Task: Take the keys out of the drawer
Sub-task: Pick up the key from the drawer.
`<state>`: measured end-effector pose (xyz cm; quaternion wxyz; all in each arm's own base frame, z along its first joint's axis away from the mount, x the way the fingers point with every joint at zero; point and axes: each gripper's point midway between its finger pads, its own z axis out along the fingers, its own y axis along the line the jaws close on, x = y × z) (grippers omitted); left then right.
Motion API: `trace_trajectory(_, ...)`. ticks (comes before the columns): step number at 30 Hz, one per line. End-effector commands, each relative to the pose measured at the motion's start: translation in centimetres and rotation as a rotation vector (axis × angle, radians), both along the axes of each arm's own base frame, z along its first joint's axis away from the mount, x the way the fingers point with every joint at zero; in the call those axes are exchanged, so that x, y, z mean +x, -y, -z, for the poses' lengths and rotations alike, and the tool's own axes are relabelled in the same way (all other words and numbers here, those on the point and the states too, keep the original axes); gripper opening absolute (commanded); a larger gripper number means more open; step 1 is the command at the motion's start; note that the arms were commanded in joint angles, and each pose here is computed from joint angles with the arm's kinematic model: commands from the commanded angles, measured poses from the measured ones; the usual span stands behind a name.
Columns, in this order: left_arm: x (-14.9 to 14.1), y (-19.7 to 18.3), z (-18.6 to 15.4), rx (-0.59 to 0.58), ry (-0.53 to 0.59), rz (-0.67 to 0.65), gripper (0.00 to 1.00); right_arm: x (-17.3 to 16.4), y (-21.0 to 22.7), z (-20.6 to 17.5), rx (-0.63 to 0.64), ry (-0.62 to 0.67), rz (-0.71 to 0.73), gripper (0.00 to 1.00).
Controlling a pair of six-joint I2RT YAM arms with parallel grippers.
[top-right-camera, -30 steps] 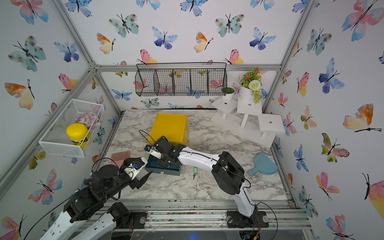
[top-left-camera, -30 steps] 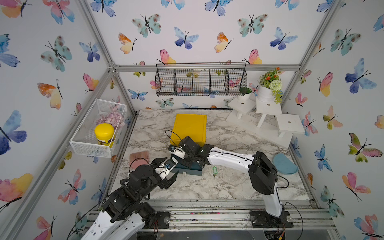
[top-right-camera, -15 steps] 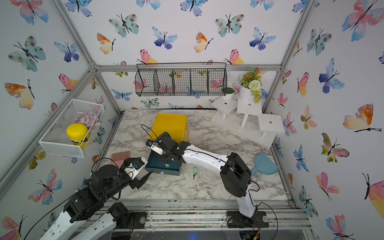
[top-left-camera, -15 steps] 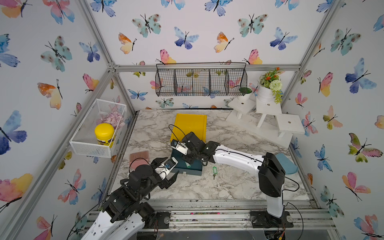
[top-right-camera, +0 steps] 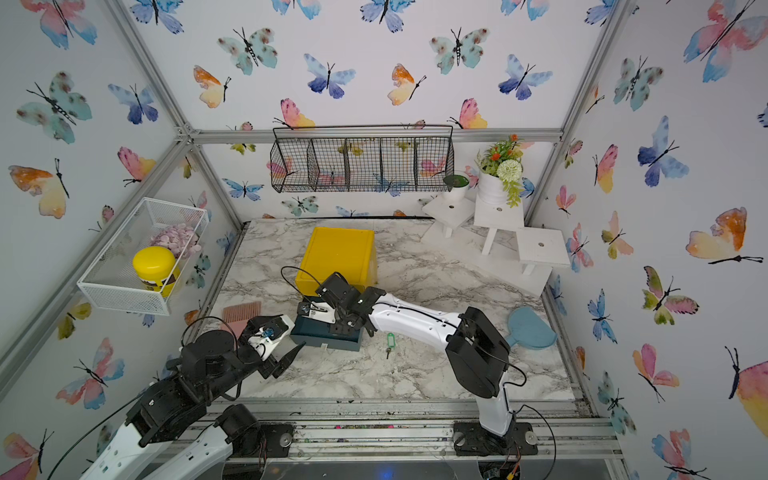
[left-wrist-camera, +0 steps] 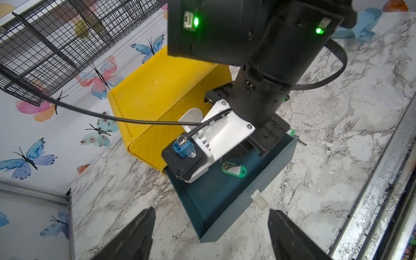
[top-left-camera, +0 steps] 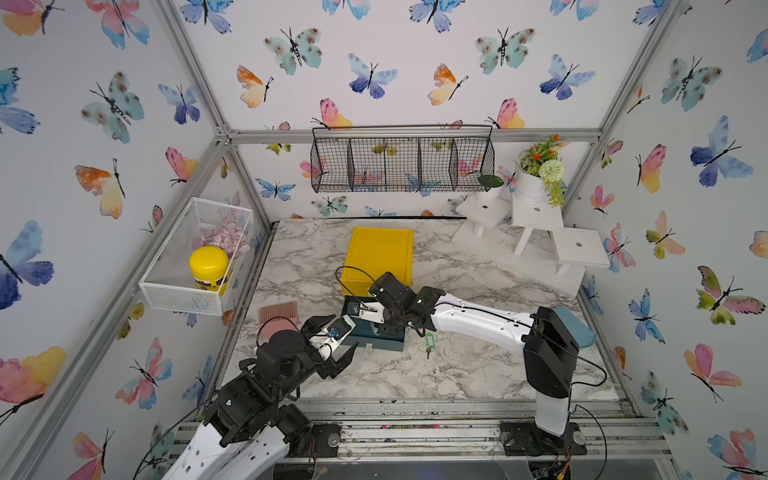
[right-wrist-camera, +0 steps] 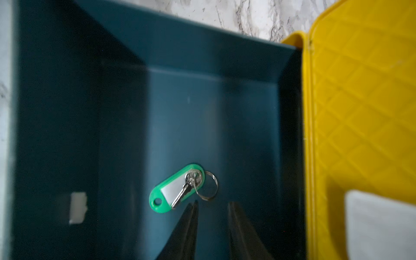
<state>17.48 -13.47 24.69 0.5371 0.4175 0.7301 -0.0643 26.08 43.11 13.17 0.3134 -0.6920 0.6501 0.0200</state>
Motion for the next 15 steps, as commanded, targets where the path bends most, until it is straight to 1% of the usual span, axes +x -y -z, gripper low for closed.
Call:
trace_trajectory(1, -0.4, 0.2, -0.4, -0.016, 0.003, 0.021, 0.84, 0.5, 0.4, 0.5, -0.061, 0.049, -0.048, 0.31)
trace_trajectory(5, -0.4, 0.2, -0.4, -0.016, 0.003, 0.021, 0.84, 0.6, 0.5, 1.1, -0.083, 0.054, -0.067, 0.33)
trace_trajectory(15, -0.3, 0.3, -0.5, -0.013, 0.003, 0.027, 0.84, 0.5, 0.3, 2.6, -0.124, 0.054, -0.111, 0.35)
